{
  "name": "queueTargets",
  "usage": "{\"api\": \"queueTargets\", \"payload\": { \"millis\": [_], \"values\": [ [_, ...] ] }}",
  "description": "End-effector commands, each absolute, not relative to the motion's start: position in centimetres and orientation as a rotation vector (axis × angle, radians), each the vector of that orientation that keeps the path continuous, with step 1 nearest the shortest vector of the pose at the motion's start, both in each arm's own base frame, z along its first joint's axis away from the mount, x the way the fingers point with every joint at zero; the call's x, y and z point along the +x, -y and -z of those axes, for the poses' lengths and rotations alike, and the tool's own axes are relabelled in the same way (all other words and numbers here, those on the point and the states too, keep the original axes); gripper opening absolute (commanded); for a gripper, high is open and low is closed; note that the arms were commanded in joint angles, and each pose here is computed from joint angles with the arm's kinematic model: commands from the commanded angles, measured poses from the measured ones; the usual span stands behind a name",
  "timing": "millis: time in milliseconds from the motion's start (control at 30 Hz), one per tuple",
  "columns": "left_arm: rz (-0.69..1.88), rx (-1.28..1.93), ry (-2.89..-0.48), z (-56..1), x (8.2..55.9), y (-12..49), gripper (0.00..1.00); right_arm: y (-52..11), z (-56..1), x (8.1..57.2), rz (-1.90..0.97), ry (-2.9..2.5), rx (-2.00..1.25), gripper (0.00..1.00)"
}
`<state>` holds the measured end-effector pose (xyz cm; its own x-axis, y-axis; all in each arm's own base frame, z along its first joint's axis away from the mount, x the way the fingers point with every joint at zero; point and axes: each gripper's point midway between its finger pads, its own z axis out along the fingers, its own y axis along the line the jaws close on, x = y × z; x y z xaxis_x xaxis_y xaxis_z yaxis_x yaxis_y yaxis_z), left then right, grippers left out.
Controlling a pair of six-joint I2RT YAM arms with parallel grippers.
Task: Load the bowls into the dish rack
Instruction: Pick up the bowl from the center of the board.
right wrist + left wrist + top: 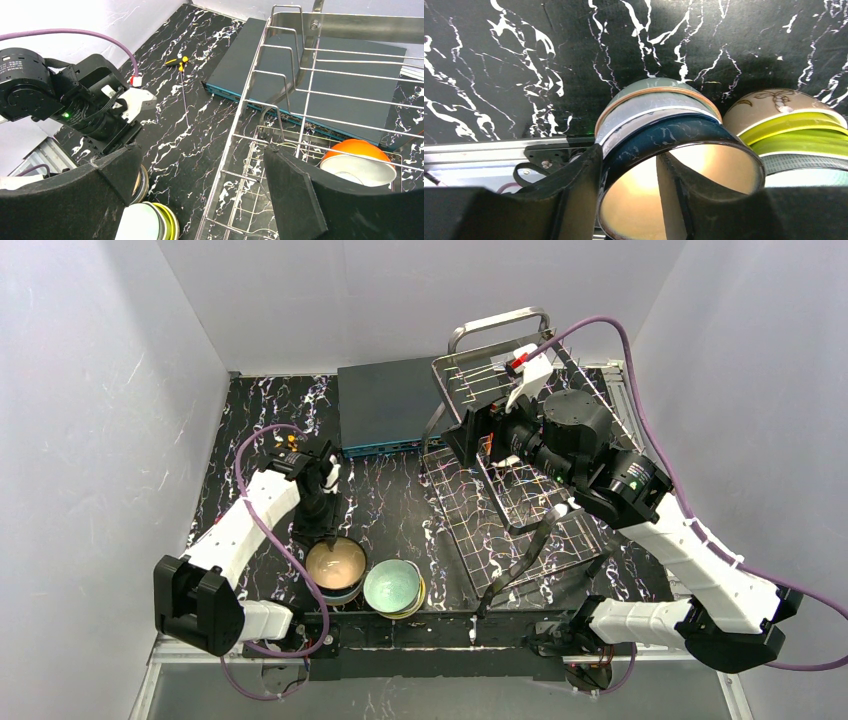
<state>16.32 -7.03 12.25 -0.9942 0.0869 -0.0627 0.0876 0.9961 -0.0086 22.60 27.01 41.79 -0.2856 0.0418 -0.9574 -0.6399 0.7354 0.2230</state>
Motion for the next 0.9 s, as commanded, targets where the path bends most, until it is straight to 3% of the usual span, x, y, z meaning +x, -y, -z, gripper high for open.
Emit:
{"api": "queueTargets", "payload": {
  "millis": [0,333,867],
  "values": [
    [-0.031,0.145,-3.101,-12.1,15.7,6.6,0.38,-28.1,-43.3,22.6,-0.769,-1.694,-0.469,0.99],
    [0.018,0.165,-3.047,-13.2,15.9,7.0,0.00,-28.0,-43.6,22.5,-0.778,-1.687,-0.466,0.99],
    [0.074,0.222,-2.875,-17.3,17.0,7.1,0.00,-27.8,-43.8,22.3,-0.790,-1.681,-0.458,0.99]
  ]
}}
